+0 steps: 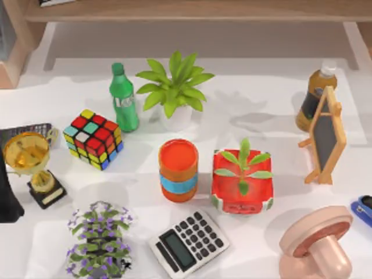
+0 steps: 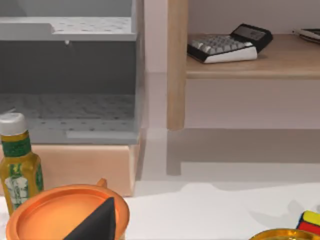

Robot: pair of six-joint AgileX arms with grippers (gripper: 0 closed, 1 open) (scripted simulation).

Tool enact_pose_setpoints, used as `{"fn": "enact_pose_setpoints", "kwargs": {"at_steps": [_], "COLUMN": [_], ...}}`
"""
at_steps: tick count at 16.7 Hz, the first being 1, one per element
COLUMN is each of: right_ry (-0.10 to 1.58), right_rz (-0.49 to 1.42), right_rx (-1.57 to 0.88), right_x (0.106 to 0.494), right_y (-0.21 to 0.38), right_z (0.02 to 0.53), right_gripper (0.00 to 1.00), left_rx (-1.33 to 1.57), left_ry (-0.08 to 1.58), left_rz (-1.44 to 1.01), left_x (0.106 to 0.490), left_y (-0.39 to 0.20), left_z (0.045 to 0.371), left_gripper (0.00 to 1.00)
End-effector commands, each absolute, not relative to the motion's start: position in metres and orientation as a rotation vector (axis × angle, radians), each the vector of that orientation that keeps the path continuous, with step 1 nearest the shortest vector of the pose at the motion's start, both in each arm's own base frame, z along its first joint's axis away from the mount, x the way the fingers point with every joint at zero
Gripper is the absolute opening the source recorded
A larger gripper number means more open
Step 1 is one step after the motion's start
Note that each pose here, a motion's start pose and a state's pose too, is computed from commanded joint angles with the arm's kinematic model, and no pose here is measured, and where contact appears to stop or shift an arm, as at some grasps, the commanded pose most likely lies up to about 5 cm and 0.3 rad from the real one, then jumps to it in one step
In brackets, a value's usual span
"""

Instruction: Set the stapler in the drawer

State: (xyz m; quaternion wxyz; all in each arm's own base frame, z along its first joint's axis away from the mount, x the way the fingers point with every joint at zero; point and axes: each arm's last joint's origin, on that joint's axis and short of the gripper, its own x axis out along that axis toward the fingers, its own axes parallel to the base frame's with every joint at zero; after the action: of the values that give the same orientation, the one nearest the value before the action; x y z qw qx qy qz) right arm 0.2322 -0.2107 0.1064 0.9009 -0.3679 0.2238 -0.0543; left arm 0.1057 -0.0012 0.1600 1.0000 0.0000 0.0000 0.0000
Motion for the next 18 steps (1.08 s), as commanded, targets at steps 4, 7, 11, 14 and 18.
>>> {"fn": "enact_pose_setpoints", "kwargs": {"at_steps": [4,7,11,14,18], "right_ry": [0.739,0.97,1.253,1.397,1.496], "right_rz": [-0.023,0.099,0.283,0.405,0.509], "right_rx": [-0.411,-0.263,-0.265,-0.37,-0.5], "right_x": [0.251,0.264,0.268,0.262,0.257], "right_y": [-0.18,-0.133,-0.058,-0.009,0.03], "right_z": [0.114,0.129,0.153,0.171,0.183], "right_gripper": [1.0,1.0,1.0,1.0,1.0], "left_rx": [0.0,0.0,0.0,0.0,0.0], "left_ry": [0.0,0.0,0.0,0.0,0.0], "left_rz": [0.0,0.0,0.0,0.0,0.0], "left_x": [0.106,0.106,0.106,0.106,0.106], "left_y": [-0.001,-0.001,-0.001,-0.001,-0.001], "left_z": [0.16,0.16,0.16,0.16,0.16], "left_gripper": [1.0,1.0,1.0,1.0,1.0]}}
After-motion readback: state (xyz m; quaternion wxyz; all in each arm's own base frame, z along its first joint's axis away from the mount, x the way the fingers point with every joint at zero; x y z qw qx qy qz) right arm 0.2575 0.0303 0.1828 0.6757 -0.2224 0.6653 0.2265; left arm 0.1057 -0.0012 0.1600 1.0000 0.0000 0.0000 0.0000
